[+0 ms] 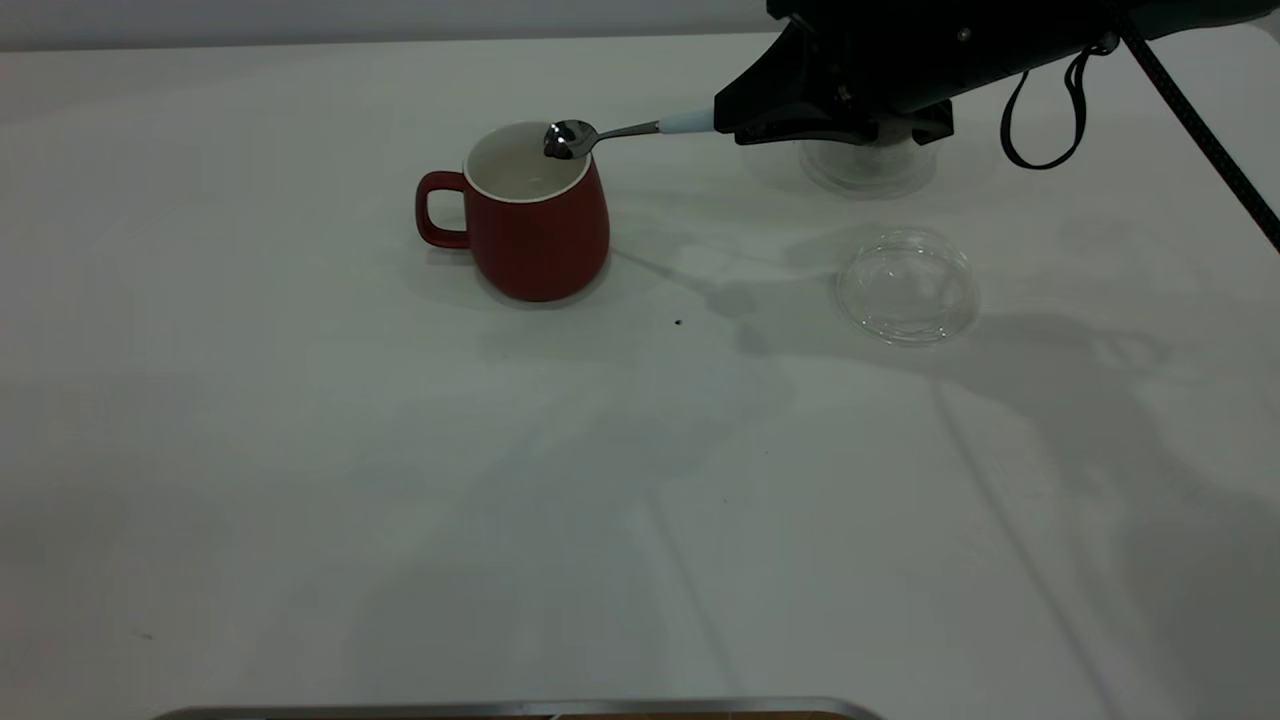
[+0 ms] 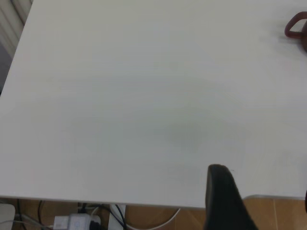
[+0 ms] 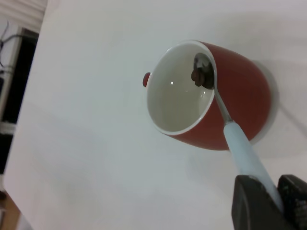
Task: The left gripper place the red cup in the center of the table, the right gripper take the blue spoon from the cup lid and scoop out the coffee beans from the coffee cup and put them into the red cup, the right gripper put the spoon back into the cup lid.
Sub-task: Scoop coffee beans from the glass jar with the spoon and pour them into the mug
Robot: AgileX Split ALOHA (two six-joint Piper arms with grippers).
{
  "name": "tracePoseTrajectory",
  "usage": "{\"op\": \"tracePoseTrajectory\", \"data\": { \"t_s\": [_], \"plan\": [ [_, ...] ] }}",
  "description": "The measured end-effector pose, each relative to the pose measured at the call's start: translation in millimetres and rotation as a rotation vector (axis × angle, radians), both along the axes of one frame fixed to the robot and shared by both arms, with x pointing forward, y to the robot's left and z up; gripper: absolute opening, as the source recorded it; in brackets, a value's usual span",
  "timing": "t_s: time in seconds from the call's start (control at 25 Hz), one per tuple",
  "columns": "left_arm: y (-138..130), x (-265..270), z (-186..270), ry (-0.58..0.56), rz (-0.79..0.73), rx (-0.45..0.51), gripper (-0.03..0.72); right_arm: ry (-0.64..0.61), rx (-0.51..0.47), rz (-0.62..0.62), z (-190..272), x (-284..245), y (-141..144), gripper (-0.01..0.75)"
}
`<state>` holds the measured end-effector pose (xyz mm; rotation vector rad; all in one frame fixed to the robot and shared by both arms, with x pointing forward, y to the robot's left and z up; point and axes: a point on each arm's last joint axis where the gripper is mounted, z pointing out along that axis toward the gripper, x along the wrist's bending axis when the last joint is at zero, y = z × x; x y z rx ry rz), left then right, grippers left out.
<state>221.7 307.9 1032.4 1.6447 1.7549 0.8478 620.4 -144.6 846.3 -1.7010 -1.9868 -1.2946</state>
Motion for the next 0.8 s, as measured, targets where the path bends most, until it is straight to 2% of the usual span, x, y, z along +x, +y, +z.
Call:
{"op": "tracePoseTrajectory", "data": {
  "t_s": [0.28, 0.56, 0.64, 0.8],
  "plan": [
    [0.0, 0.0, 0.0, 0.0, 0.0, 0.0, 0.466, -0.125, -0.06, 0.117, 0.0, -2.7, 6.5, 0.105],
    [0.0, 0.0, 0.0, 0.0, 0.0, 0.0, 0.466, -0.158, -0.078, 0.144, -0.1, -2.7, 6.6, 0.105],
    [0.0, 0.0, 0.0, 0.0, 0.0, 0.0, 0.466, -0.147, -0.061, 0.14, 0.7, -3.2, 7.4, 0.105],
    [0.0, 0.0, 0.0, 0.0, 0.0, 0.0, 0.466, -0.095, 0.035, 0.122, 6.5, -4.0, 7.0, 0.105]
  ]
}}
